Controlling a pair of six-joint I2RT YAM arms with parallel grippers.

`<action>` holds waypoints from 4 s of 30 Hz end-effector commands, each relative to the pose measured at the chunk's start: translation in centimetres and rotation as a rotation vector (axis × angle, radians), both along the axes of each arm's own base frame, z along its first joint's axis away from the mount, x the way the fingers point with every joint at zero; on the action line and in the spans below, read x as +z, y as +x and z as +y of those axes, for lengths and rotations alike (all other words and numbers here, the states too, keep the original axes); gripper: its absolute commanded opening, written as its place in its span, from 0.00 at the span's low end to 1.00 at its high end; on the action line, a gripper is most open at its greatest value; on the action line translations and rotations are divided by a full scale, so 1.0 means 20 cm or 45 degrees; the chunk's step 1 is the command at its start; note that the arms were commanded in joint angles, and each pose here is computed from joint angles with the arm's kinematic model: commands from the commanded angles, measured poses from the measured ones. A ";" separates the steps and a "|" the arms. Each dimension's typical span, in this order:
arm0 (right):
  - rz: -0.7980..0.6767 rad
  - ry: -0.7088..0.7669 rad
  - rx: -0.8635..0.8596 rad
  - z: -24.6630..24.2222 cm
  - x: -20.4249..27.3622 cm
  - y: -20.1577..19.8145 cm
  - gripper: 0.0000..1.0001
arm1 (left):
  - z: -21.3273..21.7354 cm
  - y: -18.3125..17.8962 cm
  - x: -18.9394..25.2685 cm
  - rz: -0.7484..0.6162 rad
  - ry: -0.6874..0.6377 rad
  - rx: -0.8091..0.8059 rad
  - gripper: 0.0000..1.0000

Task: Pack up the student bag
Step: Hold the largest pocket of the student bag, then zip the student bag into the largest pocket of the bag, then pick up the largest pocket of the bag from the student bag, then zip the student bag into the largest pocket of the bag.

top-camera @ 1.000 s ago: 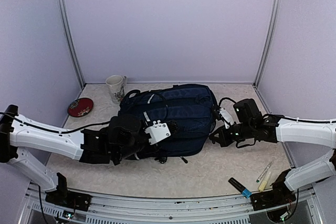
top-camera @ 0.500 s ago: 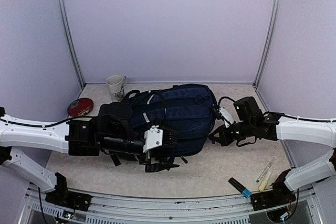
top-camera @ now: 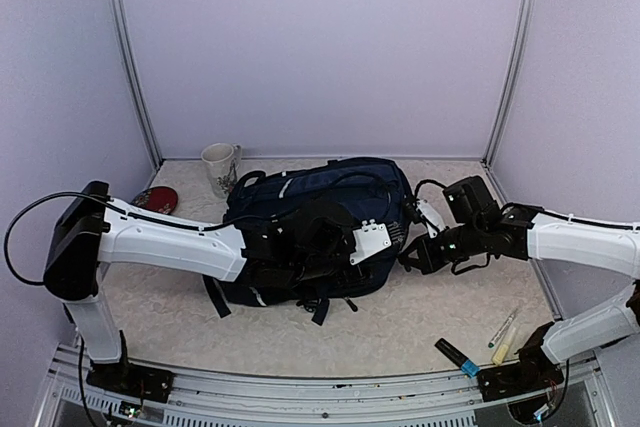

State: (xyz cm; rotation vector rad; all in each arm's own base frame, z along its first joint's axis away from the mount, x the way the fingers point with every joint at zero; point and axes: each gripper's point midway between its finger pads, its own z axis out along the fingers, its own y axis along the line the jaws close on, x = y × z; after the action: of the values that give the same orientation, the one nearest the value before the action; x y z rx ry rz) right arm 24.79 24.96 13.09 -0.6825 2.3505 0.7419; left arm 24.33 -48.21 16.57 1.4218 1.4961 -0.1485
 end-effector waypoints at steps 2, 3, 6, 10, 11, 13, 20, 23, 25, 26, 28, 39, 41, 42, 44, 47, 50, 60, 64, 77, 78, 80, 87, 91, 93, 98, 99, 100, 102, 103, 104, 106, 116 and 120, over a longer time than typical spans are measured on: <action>-0.093 0.062 0.016 0.06 0.27 0.01 0.00 | 0.06 0.12 0.04 0.028 0.005 0.136 0.47; -0.092 0.064 0.025 0.06 0.28 -0.01 0.00 | 0.06 0.12 0.04 0.030 0.005 0.129 0.35; -0.087 0.019 -0.011 0.03 0.28 0.00 0.00 | 0.07 0.11 0.08 0.030 -0.013 0.127 0.00; -0.084 -0.154 -0.134 -0.10 0.24 0.07 0.00 | 0.13 0.09 0.18 0.012 -0.056 0.122 0.00; -0.081 -0.182 -0.166 -0.14 0.23 0.09 0.00 | 0.16 0.08 0.20 0.009 -0.052 0.115 0.00; -0.073 -0.226 -0.239 -0.23 0.22 0.14 0.00 | 0.21 0.05 0.24 0.008 -0.056 0.104 0.00; -0.068 -0.236 -0.360 -0.40 0.26 0.29 0.00 | 0.39 -0.09 0.19 0.081 -0.035 0.115 0.00; -0.074 -0.215 -0.360 -0.42 0.28 0.33 0.00 | 0.49 -0.08 0.21 0.072 -0.067 0.177 0.00; -0.085 -0.192 -0.371 -0.45 0.31 0.36 0.00 | 0.55 -0.07 0.23 0.068 -0.068 0.217 0.00; -0.086 -0.177 -0.368 -0.46 0.31 0.38 0.00 | 0.56 -0.07 0.25 0.066 -0.073 0.219 0.00; -0.076 -0.146 -0.333 -0.45 0.28 0.39 0.00 | 0.58 -0.11 0.31 0.057 -0.119 0.175 0.00; -0.194 0.182 0.178 -0.04 0.32 0.18 0.00 | 0.66 -0.16 0.41 0.060 -0.317 0.088 0.00; -0.264 0.283 0.306 0.09 0.37 0.02 0.04 | 0.66 -0.16 0.40 0.062 -0.309 0.096 0.00; -0.267 0.309 0.323 0.12 0.34 -0.05 0.06 | 0.67 -0.15 0.40 0.064 -0.309 0.100 0.00; -0.269 0.405 0.316 0.17 0.31 -0.14 0.11 | 0.67 -0.15 0.40 0.062 -0.311 0.103 0.00; -0.276 0.555 0.299 0.23 0.29 -0.26 0.19 | 0.68 -0.17 0.41 0.066 -0.328 0.090 0.00; -0.318 0.642 0.267 0.27 0.25 -0.32 0.29 | 0.68 -0.17 0.42 0.069 -0.332 0.082 0.00; -0.234 0.592 0.276 0.47 0.10 -0.29 0.53 | 0.68 -0.18 0.44 0.068 -0.334 0.084 0.00; -0.326 0.556 0.199 0.46 0.14 -0.21 0.50 | 0.67 -0.20 0.46 0.076 -0.340 0.059 0.00; -0.223 0.614 0.246 0.56 0.11 -0.21 0.26 | 0.64 -0.18 0.48 0.052 -0.346 0.053 0.00; -0.208 0.618 0.247 0.56 0.10 -0.23 0.26 | 0.63 -0.18 0.48 0.052 -0.341 0.054 0.00; -0.176 0.616 0.250 0.57 0.07 -0.26 0.28 | 0.63 -0.18 0.47 0.049 -0.334 0.059 0.00; -0.165 0.558 0.151 0.51 0.00 -0.26 0.23 | 0.64 -0.18 0.47 0.045 -0.335 0.061 0.00; -0.211 0.554 0.143 0.51 0.03 -0.24 0.04 | 0.65 -0.17 0.46 0.042 -0.326 0.071 0.00; -0.214 0.540 0.145 0.51 0.03 -0.23 0.00 | 0.65 -0.17 0.46 0.041 -0.326 0.076 0.00; -0.255 0.443 0.028 0.41 0.02 -0.18 0.00 | 0.69 -0.18 0.44 0.033 -0.311 0.078 0.00; -0.251 0.394 -0.020 0.36 0.00 -0.14 0.00 | 0.70 -0.18 0.43 0.028 -0.307 0.090 0.00; -0.240 0.342 -0.065 0.30 -0.02 -0.11 0.00 | 0.73 -0.17 0.41 0.025 -0.305 0.109 0.00; -0.228 0.281 -0.140 0.19 -0.03 -0.06 0.00 | 0.77 -0.16 0.42 0.021 -0.328 0.151 0.00; -0.223 0.270 -0.171 0.14 -0.03 -0.03 0.00 | 0.79 -0.16 0.42 0.018 -0.341 0.167 0.00; -0.222 0.272 -0.199 0.09 -0.01 0.00 0.00 | 0.81 -0.16 0.43 0.016 -0.364 0.176 0.00; -0.224 0.263 -0.232 0.01 0.00 0.04 0.00 | 0.85 -0.18 0.45 -0.006 -0.418 0.175 0.00; -0.205 0.104 -0.088 0.01 0.00 0.12 0.00 | 1.00 -0.19 0.52 -0.050 -0.692 0.221 0.54; -0.211 0.149 -0.024 0.07 -0.03 0.07 0.00 | 0.87 -0.27 0.51 -0.099 -0.540 0.190 0.71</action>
State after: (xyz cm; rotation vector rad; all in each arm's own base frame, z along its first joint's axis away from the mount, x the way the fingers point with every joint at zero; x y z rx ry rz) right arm 25.38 27.67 13.66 -0.6740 2.1205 0.8694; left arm 18.73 -29.80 23.18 1.0564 1.4438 -0.3791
